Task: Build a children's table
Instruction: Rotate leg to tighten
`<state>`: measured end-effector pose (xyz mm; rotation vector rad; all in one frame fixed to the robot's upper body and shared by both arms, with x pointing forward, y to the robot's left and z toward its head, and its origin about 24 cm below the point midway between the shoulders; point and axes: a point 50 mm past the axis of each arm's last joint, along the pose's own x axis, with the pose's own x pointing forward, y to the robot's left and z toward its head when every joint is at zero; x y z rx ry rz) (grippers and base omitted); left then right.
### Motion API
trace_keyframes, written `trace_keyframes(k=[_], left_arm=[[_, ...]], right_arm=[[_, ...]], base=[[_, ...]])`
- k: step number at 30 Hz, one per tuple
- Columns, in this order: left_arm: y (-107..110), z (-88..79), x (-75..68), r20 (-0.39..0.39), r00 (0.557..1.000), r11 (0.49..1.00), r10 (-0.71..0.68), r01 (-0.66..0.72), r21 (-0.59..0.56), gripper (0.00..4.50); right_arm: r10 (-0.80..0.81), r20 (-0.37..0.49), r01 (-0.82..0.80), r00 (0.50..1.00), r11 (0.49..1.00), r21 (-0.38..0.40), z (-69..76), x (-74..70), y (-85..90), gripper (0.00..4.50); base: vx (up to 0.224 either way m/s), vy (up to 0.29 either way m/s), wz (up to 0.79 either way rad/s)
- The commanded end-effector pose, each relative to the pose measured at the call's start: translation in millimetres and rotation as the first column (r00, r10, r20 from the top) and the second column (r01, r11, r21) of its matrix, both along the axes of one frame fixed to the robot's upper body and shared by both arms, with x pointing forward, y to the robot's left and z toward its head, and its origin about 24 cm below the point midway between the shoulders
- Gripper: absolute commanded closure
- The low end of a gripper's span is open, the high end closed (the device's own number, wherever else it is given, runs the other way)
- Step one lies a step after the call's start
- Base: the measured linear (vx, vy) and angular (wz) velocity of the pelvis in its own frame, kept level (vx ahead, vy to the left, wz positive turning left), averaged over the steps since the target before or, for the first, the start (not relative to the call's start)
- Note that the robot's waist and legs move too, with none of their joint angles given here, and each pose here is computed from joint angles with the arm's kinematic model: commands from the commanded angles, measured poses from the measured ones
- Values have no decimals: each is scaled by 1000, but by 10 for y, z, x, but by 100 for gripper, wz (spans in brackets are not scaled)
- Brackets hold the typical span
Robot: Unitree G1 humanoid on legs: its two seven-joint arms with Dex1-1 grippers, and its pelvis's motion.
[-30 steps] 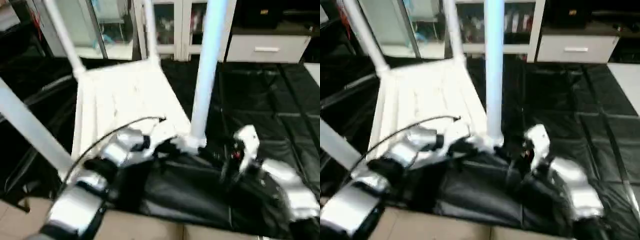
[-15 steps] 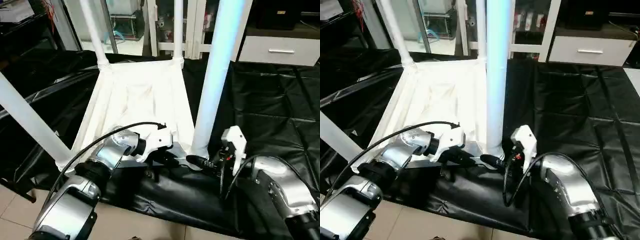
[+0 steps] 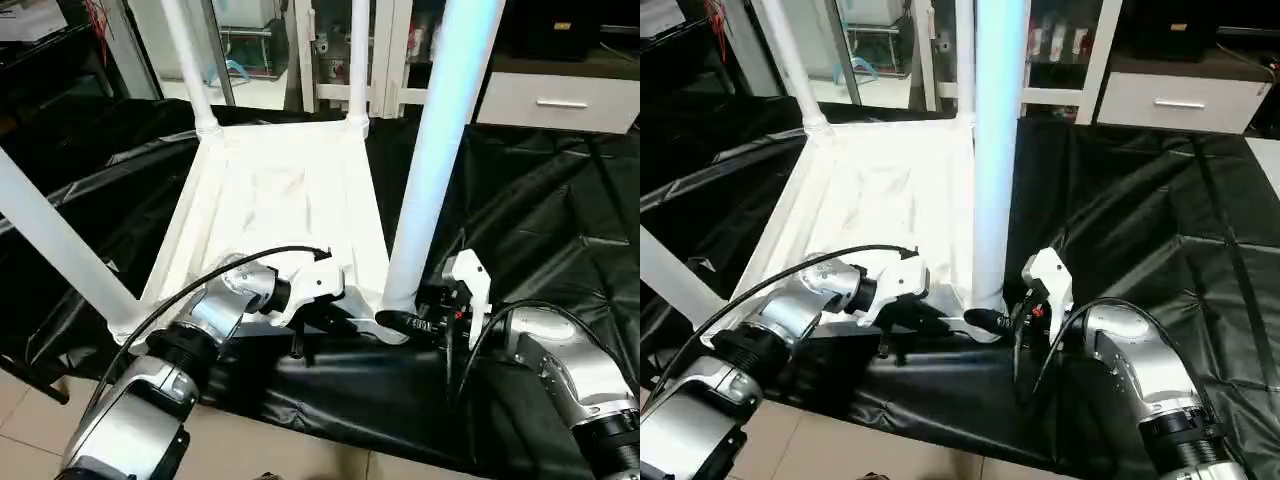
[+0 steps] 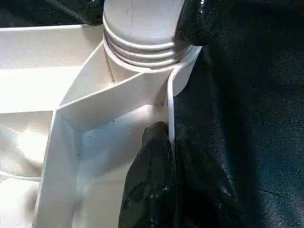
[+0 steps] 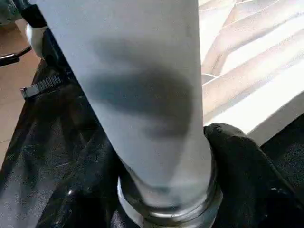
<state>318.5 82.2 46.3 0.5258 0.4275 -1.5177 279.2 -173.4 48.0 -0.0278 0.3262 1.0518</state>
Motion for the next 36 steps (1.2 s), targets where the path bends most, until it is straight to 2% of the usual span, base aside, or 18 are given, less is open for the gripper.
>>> trace_keyframes(k=[1, 5, 8, 10, 12, 13, 15, 19, 21, 23, 24, 25, 26, 27, 28, 30, 33, 36], left_arm=[[21, -154, -55, -40, 999, 998, 33, -31, 45, 450], [-41, -154, 72, 8, 980, 980, 200, -200, 17, 450], [-118, -154, 167, 37, 944, 944, 329, -329, -1, 450], [-235, -135, 260, 54, 879, 881, 473, -472, -32, 450], [-279, -133, 293, 59, 843, 845, 535, -533, -35, 450], [-325, -132, 320, 77, 811, 814, 580, -579, -33, 450], [-386, -117, 343, 104, 783, 789, 614, -613, -40, 450], [-440, -115, 341, 125, 790, 798, 600, -601, -34, 450], [-437, -121, 333, 121, 802, 809, 585, -586, -29, 450], [-415, -134, 310, 115, 832, 839, 543, -544, -25, 450], [-401, -145, 296, 114, 847, 854, 519, -520, -23, 450], [-381, -165, 257, 107, 882, 888, 458, -459, -21, 450], [-381, -165, 257, 107, 882, 888, 458, -459, -21, 450], [-339, -182, 221, 99, 907, 912, 409, -409, -14, 450], [-313, -189, 190, 96, 927, 931, 363, -364, -13, 450], [-283, -198, 165, 87, 939, 943, 332, -333, -6, 450], [-241, -173, 91, 86, 972, 975, 221, -220, -20, 450], [-215, -131, -5, 39, 995, 995, 96, -95, -38, 450]], right_arm=[[-148, 63, 151, 987, 987, -48, -32, 141, -43, 196], [-392, 89, 394, 916, 919, -10, -107, 288, -31, 198], [-557, 62, 554, 828, 830, 58, -148, 360, 53, 199], [-686, 20, 682, 728, 726, 85, -229, 416, 174, 199], [-734, 18, 731, 679, 678, 78, -268, 440, 216, 199], [-783, 26, 781, 622, 622, 55, -316, 466, 257, 200], [-811, 63, 812, 582, 584, 13, -355, 490, 344, 200], [-776, 81, 779, 625, 628, 0, -359, 505, 503, 200], [-730, 104, 730, 675, 682, 52, -298, 493, 555, 200], [-663, 150, 655, 733, 748, 106, -211, 465, 555, 145], [-628, 184, 622, 757, 777, 92, -196, 453, 521, 131], [-574, 242, 580, 782, 813, 56, -171, 436, 420, 129], [-574, 242, 580, 782, 813, 56, -171, 436, 420, 123], [-517, 231, 521, 824, 852, 46, -140, 400, 312, 123], [-476, 223, 480, 851, 876, 39, -112, 369, 225, 90], [-428, 202, 430, 881, 902, 38, -80, 324, 130, 90], [-243, 172, 246, 955, 969, 7, -8, 128, -99, 90], [-171, 131, 172, 976, 985, 8, 30, 8, -236, 90]], base=[[0, 0, 0], [0, 0, 0], [0, 0, 0], [0, 0, 0], [0, 0, 0], [0, 0, 0], [0, 0, 0], [0, 0, 0], [0, 0, 0], [0, 0, 0], [0, 0, 0], [0, 0, 0], [0, 0, 0], [0, 0, 0], [0, 0, 0], [0, 0, 0], [0, 0, 0], [0, 0, 0]])
